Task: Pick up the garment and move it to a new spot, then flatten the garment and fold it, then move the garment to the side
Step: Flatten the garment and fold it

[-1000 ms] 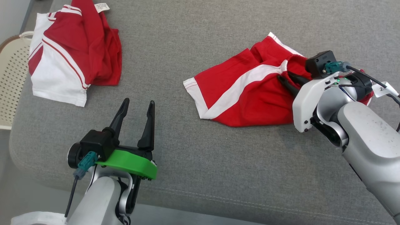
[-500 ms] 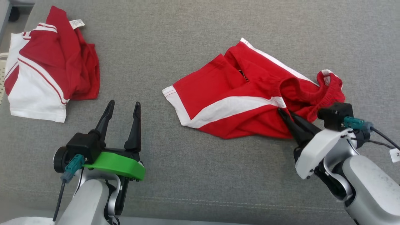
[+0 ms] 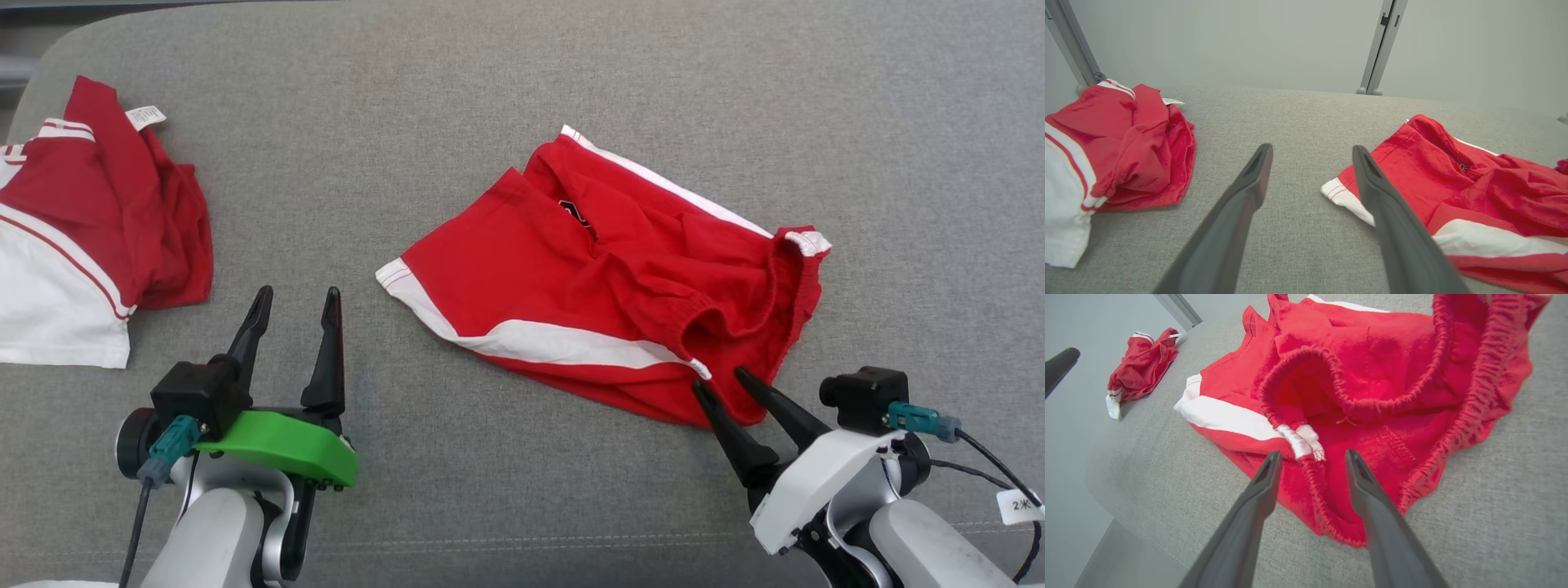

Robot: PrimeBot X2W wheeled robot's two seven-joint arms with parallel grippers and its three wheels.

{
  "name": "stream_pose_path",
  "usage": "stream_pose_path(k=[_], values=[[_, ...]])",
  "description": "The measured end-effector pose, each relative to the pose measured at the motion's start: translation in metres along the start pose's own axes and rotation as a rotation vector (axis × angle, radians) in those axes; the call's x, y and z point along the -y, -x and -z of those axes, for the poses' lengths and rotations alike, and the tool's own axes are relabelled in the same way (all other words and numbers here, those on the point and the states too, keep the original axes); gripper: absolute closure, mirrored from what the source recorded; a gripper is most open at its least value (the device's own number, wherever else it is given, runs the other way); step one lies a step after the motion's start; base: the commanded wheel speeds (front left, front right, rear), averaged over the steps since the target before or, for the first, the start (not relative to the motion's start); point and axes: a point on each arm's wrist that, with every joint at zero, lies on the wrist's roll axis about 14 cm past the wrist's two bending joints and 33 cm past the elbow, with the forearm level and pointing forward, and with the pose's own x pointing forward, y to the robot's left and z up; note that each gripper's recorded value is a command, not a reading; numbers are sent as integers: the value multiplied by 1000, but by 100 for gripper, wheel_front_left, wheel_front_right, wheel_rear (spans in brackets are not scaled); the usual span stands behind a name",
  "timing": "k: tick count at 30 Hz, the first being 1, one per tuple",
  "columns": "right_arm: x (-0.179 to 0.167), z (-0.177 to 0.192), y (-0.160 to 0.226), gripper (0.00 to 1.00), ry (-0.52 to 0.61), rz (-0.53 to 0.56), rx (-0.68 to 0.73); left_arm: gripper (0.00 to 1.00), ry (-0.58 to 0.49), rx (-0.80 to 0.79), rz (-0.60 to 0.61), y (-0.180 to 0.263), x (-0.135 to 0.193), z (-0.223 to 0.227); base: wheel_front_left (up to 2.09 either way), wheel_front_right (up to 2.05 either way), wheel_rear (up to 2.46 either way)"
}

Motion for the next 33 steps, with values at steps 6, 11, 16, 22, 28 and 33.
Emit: stream_pose_path(k=[6, 11, 16, 22, 28, 33], values=[[-1, -5, 17, 0, -25, 28, 61, 0, -3, 3, -5, 5, 1, -5, 0, 0, 0], [2, -48, 38, 0, 16, 70, 259, 0, -23, 22, -37, 13, -7, -15, 0, 0, 0], [9, -88, 57, 0, 80, 139, 434, 0, -37, 45, -49, 19, -10, -25, 0, 0, 0], [19, -121, 81, 0, 177, 247, 569, 0, -70, 83, -38, 28, -7, -41, 0, 0, 0], [7, -115, 88, 0, 206, 270, 560, 0, -77, 109, -29, 47, -3, -46, 0, 0, 0], [3, -103, 92, 0, 235, 285, 508, 0, -83, 111, -39, 62, -4, -44, 0, 0, 0]])
